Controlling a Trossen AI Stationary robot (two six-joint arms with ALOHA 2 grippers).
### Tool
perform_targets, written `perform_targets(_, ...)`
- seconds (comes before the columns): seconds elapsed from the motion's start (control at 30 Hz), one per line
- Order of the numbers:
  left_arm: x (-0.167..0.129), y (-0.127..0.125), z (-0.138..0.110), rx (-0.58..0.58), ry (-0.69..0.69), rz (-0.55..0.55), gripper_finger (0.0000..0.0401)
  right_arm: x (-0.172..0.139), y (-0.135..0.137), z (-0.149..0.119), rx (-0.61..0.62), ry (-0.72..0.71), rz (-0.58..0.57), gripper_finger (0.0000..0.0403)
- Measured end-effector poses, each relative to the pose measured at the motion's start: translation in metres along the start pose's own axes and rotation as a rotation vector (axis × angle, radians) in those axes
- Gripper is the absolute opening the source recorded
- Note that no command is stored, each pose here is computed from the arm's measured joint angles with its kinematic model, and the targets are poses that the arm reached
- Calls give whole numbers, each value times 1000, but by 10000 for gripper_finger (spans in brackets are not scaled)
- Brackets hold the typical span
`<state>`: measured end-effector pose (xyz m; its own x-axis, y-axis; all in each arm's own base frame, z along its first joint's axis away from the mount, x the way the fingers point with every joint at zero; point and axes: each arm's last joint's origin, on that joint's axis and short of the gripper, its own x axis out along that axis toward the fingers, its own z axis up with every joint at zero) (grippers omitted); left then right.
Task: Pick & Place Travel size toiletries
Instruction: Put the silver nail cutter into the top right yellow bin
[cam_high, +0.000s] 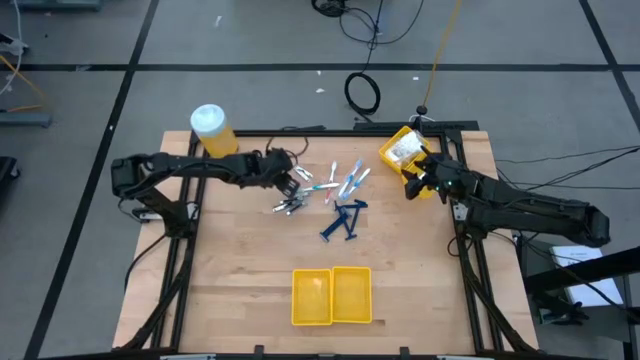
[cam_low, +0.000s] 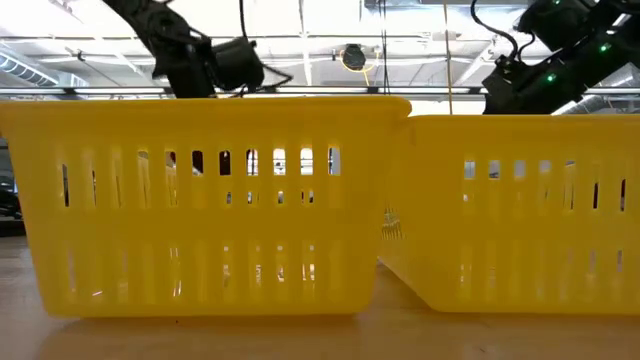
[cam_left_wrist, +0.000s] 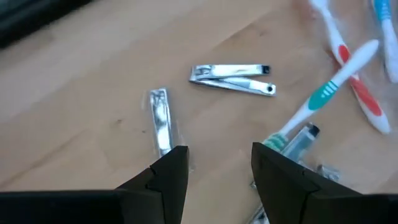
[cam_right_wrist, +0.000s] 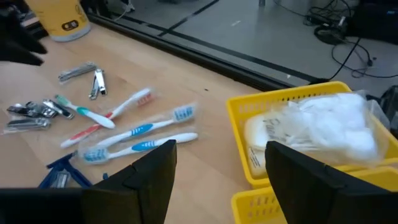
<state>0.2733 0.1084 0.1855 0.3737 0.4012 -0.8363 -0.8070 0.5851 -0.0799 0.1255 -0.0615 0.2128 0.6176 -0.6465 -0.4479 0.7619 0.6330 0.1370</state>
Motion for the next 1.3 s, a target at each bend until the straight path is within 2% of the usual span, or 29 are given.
perform_targets(0.17, 19, 14, -3, -42, 45, 66, 170, 0, 2, -1, -9, 1, 6, 232)
perform_targets(0.47, 52, 17, -12, -35, 130, 103, 170, 0, 2, -1, -9, 0, 6, 229)
perform_targets(0.77, 62, 18, -14, -19, 138, 131, 166, 0, 2, -1, -12, 0, 6, 228)
perform_targets(0.9, 62, 19, -15, -4, 152, 131, 128, 0, 2, -1, -12, 1, 6, 227)
perform_targets(1.1, 63, 20, -16, 25, 162, 141, 16, 0, 2, -1, -12, 2, 6, 226)
perform_targets(1.3, 60, 22, -16, 61, 147, 183, 12, 0, 2, -1, -13, 5, 6, 222)
